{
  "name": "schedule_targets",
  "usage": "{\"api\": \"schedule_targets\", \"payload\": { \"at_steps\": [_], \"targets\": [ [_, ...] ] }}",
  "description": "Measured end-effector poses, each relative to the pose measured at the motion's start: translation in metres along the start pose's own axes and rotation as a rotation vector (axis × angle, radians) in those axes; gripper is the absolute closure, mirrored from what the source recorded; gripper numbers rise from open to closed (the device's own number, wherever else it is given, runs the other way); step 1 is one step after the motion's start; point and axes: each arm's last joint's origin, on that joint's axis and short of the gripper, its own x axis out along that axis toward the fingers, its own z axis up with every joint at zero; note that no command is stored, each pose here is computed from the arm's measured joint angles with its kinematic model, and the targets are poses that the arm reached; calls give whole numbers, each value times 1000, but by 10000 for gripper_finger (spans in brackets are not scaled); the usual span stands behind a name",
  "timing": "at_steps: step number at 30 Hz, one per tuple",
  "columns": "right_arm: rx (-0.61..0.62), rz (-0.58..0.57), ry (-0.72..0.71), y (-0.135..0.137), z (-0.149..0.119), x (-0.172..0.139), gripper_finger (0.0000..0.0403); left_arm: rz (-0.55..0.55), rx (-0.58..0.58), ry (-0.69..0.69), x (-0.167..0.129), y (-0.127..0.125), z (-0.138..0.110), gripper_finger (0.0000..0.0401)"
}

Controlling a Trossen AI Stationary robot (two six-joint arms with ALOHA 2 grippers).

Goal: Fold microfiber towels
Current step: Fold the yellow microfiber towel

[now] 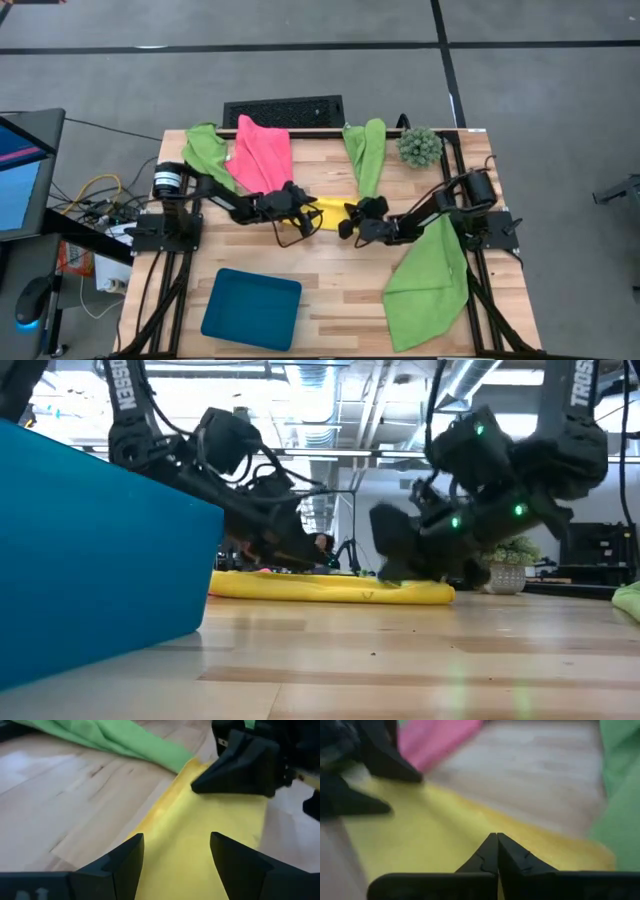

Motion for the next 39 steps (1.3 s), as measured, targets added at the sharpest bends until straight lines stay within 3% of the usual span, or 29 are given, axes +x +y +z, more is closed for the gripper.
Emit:
{"api": "schedule_targets", "payload": {
  "at_steps": [8,12,18,23,26,30,35,39],
  "targets": [
    [-1,-25,25,-3,-10,7,385,33,-22,57,13,15,-16,179],
    [-35,-26,11,-6,3,-1,388,40,-13,46,13,21,-12,179],
    [64,25,-74,-6,40,-25,367,-12,-84,-43,6,25,14,179],
    [149,78,-66,-3,64,-57,336,-90,-121,-124,-9,22,41,179],
    [256,51,14,-9,63,-72,311,-161,-189,-153,-17,17,55,179],
    [355,12,183,-19,53,-84,256,-267,-215,-111,-21,7,54,179],
    [437,3,359,-23,45,-74,179,-184,-210,21,-20,7,39,179],
    [482,-47,441,-29,35,-59,155,-163,-194,19,-19,9,38,179]
  ]
}}
